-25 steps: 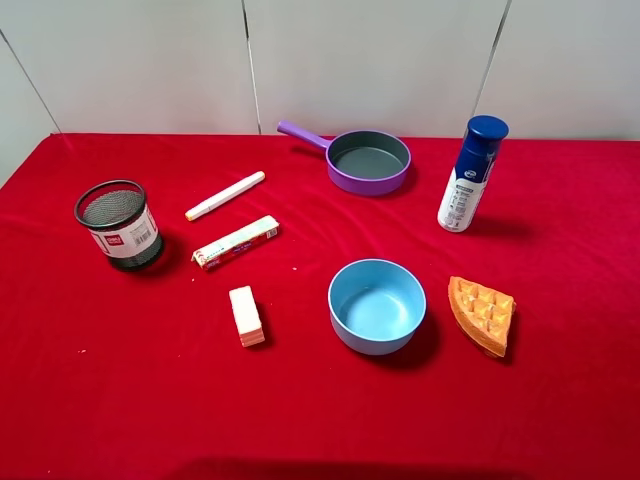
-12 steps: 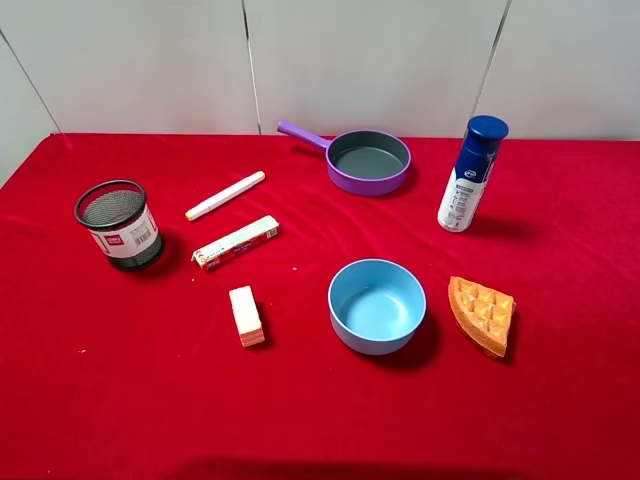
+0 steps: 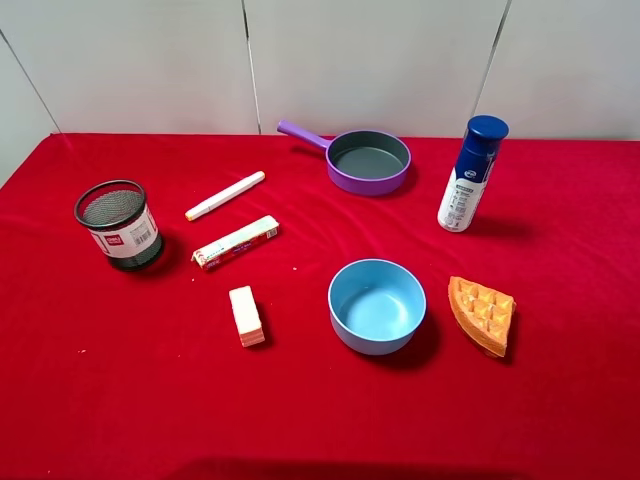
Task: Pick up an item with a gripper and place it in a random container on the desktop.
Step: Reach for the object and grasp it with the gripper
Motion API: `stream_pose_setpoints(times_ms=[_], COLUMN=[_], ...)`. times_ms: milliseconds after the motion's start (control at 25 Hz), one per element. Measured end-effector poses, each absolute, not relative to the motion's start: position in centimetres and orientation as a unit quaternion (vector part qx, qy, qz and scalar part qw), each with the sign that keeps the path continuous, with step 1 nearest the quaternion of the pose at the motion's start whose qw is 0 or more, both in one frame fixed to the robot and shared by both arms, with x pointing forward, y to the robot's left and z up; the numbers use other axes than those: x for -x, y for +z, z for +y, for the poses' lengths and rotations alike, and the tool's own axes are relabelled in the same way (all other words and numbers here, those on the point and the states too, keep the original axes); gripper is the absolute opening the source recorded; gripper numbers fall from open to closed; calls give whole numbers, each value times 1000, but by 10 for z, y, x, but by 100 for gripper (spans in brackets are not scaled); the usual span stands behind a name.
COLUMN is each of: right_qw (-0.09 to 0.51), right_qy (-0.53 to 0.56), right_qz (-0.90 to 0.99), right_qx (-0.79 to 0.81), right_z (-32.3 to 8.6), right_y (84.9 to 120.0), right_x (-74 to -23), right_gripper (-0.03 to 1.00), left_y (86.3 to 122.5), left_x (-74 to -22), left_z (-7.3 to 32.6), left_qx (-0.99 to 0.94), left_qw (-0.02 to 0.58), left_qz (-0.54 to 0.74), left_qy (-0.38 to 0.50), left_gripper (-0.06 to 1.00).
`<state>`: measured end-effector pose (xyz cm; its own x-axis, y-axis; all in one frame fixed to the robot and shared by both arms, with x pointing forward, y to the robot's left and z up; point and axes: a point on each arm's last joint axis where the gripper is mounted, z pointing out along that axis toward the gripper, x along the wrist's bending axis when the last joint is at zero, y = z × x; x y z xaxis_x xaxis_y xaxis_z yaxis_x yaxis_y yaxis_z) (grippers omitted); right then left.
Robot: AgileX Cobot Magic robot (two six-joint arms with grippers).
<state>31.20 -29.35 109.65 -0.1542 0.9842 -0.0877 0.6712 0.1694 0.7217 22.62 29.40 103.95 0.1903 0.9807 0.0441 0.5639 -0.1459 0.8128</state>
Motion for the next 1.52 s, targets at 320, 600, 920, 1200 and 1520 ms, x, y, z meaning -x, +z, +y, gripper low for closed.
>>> stream_pose_setpoints(times_ms=[320,600,920,1200,1520], right_qw=[254,217,158,117,74], right_qy=[256,225,197,178,166], right_qz=[736,760,793,816,824], right_qx=[-574,-570,-554,-538,-537], right_z=[-290,-288,-282,-278,-275], right_y=[1093,1083,1066,1051,1030], right_x=[-329,-349,-374,-394,-417], right_gripper=[69,69,69,69,69], left_y=[1040,1040,1040,1040,1040], left_x=[-226,-226,-226,-226,-226], left_z=[294,294,294,294,294], left_qx=[-692,-692,-692,-692,-692], left_qw=[340,340,340,340,340], left_qz=[558,558,558,558,558], left_qy=[306,306,306,306,306], left_gripper=[85,85,85,85,85])
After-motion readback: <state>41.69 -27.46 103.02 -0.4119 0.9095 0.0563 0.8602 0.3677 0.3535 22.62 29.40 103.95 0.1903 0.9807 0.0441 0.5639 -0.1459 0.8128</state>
